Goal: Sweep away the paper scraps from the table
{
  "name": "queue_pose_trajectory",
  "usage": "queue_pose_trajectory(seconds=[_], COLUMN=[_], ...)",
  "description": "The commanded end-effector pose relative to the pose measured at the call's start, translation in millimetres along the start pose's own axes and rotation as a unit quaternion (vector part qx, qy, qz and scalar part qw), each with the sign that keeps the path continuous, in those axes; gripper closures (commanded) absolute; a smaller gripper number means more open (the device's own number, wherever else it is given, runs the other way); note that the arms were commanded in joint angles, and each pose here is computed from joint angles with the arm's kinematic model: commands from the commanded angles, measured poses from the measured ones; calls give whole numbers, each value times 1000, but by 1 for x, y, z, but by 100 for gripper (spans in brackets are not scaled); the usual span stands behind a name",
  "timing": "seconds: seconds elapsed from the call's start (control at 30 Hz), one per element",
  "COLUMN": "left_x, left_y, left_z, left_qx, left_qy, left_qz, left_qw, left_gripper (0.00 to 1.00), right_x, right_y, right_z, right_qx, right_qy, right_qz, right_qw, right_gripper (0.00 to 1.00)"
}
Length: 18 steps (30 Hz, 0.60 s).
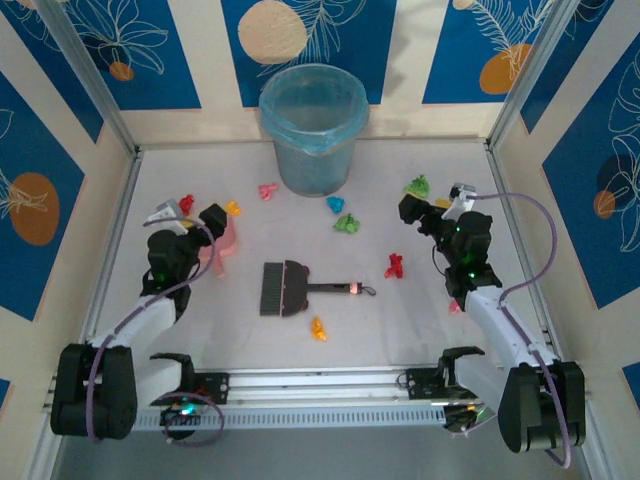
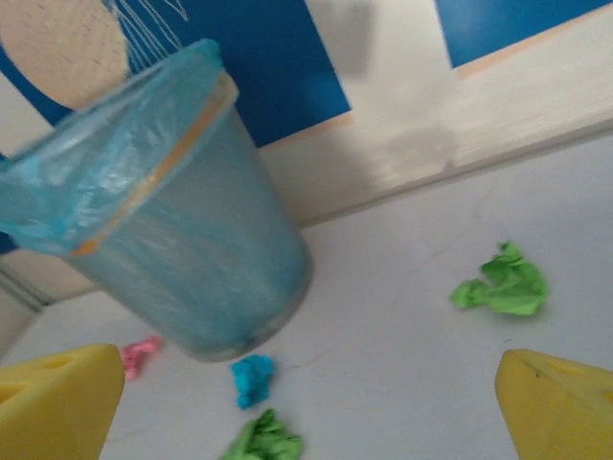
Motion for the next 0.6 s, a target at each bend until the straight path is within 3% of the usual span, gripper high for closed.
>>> queue_pose_trajectory(seconds=[0.0, 0.13, 0.27, 0.43, 0.57], left_x=[-9, -6, 10, 33, 59], left_y=[-9, -31, -55, -86, -100], left_z=[-17, -15, -22, -20, -11], left_qx=[44, 58, 48, 97, 105], left_qy=[-12, 71, 158, 240, 298], left_qz=[58, 98, 131, 182, 206], left_qw=[997, 991, 978, 949, 926], left_gripper=[0, 0, 1, 1, 0], right_x=[-7, -13, 5, 37, 49], right_y=[-6, -33, -76, -121, -151], right_z=[29, 73, 114, 129, 141], right_qx=[-51, 3, 58, 60, 116], right_qy=[72, 89, 124, 158, 170], right_qz=[69, 210, 368, 472, 515], right_qw=[994, 974, 920, 865, 832], right_gripper=[7, 12, 20, 23, 24])
Point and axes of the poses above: each hand's point on the last joint's axis, 136 mm out from that joint toward the fingers, its own x axis back along the fingers, its own z axis along the line the jaws close on, y = z × x, the point moved 3 cm from there along x, back along the fingers, and after that the axes turned 15 degrees about x, right-handed, at the moved point
